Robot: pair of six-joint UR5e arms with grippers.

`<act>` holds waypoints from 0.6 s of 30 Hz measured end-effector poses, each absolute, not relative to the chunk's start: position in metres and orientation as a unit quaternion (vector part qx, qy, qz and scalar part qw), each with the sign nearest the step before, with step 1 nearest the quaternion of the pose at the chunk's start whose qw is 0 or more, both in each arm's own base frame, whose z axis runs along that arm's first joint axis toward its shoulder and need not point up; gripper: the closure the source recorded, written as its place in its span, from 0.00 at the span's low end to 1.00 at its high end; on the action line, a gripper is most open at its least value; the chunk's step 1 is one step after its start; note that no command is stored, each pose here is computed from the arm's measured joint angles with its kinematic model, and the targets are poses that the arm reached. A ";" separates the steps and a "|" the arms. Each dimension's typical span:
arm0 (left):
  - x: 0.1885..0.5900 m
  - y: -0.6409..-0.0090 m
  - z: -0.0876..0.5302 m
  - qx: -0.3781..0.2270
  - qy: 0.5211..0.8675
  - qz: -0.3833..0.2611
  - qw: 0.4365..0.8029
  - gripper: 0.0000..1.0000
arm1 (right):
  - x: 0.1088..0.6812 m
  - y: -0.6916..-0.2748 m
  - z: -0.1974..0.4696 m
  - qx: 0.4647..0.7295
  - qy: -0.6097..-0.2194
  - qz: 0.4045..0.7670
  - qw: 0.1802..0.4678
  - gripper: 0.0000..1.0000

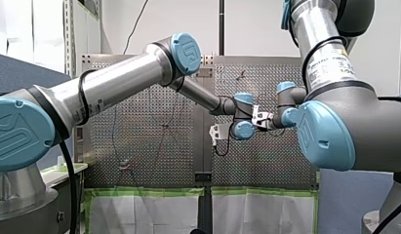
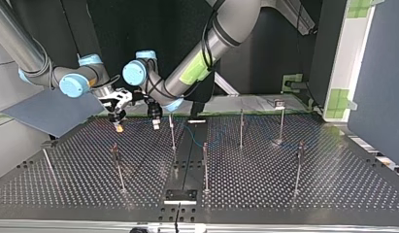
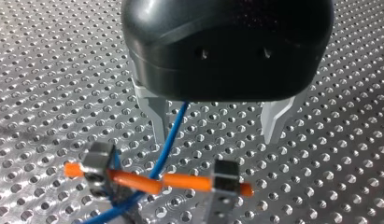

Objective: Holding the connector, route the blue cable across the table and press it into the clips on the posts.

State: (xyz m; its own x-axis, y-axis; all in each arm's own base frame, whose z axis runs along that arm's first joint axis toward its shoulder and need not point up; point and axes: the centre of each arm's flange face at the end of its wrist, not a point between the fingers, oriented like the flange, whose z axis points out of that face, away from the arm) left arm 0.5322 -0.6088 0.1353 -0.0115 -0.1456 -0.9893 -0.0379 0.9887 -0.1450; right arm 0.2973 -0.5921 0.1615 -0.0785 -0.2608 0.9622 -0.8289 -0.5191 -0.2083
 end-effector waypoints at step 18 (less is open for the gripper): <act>0.531 -0.608 0.135 -0.067 0.712 -0.040 0.698 1.00 | 0.299 -0.591 0.162 0.636 -0.427 0.597 0.238 1.00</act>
